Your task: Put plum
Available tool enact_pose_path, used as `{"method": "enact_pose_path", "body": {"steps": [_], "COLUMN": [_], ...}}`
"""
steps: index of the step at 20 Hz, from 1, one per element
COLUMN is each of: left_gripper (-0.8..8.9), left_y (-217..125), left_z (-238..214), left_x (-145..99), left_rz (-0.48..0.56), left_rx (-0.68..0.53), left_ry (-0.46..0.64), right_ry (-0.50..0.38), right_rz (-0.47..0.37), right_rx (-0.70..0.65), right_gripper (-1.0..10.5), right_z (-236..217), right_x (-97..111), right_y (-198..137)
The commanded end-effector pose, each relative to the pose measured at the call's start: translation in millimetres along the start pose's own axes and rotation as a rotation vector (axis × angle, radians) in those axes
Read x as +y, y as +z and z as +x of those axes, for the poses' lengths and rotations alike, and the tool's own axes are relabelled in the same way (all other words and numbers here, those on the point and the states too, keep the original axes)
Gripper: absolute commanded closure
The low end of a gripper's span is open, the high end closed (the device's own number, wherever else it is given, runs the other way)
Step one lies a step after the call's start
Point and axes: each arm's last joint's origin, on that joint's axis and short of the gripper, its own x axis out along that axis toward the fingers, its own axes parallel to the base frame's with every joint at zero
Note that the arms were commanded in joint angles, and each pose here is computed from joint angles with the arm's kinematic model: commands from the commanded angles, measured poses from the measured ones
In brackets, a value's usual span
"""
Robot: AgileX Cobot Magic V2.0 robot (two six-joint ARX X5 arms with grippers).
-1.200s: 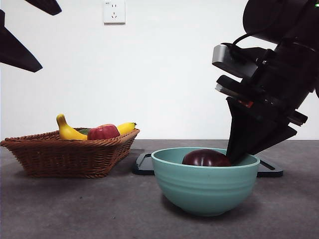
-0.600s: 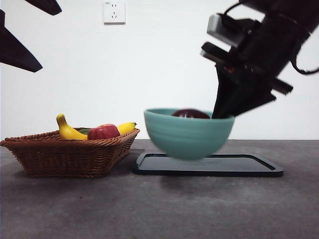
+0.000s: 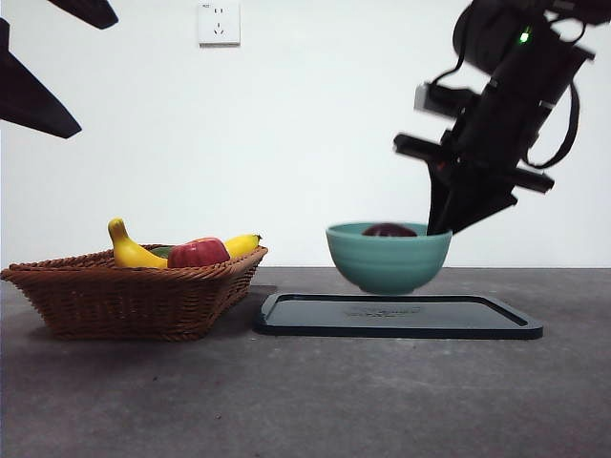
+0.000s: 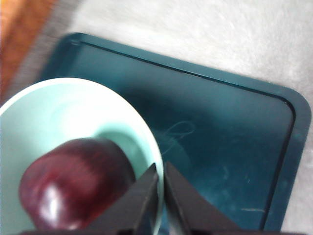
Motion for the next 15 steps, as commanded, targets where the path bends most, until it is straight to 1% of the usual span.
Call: {"method": "enact_pose_path", "body": {"steps": [1,4,9,10,12,15], "left_gripper": [4.39,4.39,4.39,4.39,4.39,4.39], "left_y": [2.6,2.6,2.6,2.6,2.6,2.6], "left_z": [-0.2,-0.2,-0.2,-0.2,-0.2,-0.2], "left_x": [-1.5,-1.5,-1.5,-1.5,-1.5,-1.5], "left_rz": [0.013,0.013,0.014,0.014,0.014,0.014], "left_rx": [-0.005,-0.005,-0.006,-0.006,-0.006,-0.006], "left_ry": [-0.009,-0.009,-0.009,-0.009,-0.009,-0.009], "right_ry": [0.005,0.003,0.001,0.001,0.001,0.002], "right_rz": [-0.011,-0.009,-0.01,-0.009,-0.007,-0.007], "right_rx": [-0.009,0.0,0.003,0.002,0.002,-0.008], "right_gripper": [9.4,9.4,9.3,9.1,7.5,7.4], "right_z": [15.5,30.8,33.6,33.6,33.6,27.2], "right_x": [-1.6,-4.7,-5.4,-5.4,-5.4,-4.0], "right_y": [5.6,3.1,2.4,2.5,2.5,4.3]}}
